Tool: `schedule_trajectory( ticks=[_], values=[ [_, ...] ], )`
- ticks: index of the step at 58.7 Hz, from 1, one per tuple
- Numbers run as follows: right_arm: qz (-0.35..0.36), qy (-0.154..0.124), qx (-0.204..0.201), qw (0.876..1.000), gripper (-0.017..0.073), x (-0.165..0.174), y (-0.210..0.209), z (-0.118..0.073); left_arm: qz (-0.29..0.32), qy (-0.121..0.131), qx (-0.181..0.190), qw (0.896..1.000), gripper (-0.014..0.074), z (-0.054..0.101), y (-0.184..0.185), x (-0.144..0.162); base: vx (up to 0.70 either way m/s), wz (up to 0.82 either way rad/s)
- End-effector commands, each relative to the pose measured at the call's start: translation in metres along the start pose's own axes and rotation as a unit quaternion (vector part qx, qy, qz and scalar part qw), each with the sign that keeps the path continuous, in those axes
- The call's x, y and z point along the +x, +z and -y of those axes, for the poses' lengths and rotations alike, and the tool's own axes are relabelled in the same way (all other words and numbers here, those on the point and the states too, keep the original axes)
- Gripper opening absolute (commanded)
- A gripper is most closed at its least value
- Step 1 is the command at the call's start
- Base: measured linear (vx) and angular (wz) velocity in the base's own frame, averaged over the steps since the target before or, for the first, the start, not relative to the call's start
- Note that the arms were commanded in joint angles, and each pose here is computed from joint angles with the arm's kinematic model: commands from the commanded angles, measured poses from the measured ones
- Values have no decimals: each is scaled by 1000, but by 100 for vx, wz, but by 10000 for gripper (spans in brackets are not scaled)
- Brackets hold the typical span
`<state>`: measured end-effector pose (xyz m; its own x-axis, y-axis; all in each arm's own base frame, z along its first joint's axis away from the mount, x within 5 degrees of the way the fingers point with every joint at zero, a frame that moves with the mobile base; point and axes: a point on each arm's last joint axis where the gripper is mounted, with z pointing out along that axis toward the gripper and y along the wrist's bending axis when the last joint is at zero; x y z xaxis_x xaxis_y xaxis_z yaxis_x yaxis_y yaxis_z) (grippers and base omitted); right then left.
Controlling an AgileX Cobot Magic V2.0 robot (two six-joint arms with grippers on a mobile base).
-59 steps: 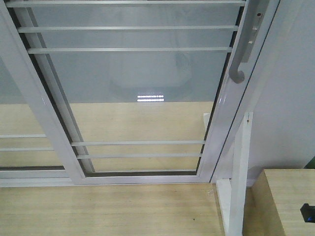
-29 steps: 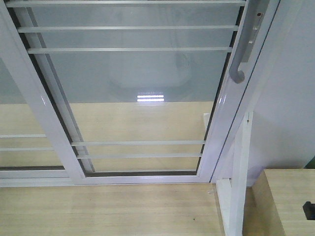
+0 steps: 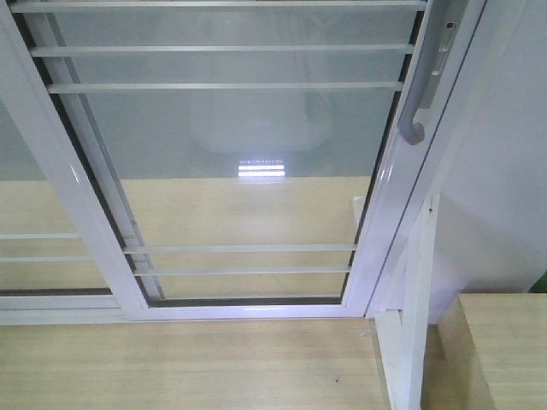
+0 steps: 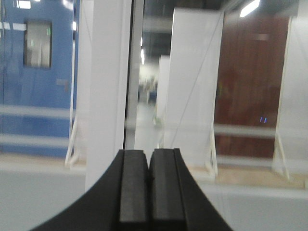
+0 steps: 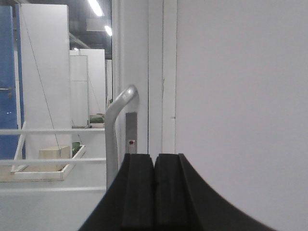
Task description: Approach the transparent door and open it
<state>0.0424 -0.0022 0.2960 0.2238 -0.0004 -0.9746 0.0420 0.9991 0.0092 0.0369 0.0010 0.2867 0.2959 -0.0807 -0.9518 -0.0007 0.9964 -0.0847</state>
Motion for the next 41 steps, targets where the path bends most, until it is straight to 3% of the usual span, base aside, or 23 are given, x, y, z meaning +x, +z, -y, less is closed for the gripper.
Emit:
schedule_trajectory(
  ticks=[1,9,18,28,41],
  values=[
    [12,-5,0,1000,-5,-42,14,0,45,-2,4,999,-3,4,10,-44,0,0],
    [-2,-17,0,1000,-5,-73,47,-1,28,4,2,1000,-3,7,41,-76,0,0],
    [-25,-18,-6,1000,-5,-72,95,-2,-22,4,-2,1000,-3,8,92,-86,0,0],
    [-79,-17,-12,997,-1,-41,137,-3,-100,3,-8,995,0,5,140,-57,0,0],
    [-134,-16,-16,991,47,-6,170,-4,-200,1,-17,980,8,1,174,-9,0,0]
  ],
)
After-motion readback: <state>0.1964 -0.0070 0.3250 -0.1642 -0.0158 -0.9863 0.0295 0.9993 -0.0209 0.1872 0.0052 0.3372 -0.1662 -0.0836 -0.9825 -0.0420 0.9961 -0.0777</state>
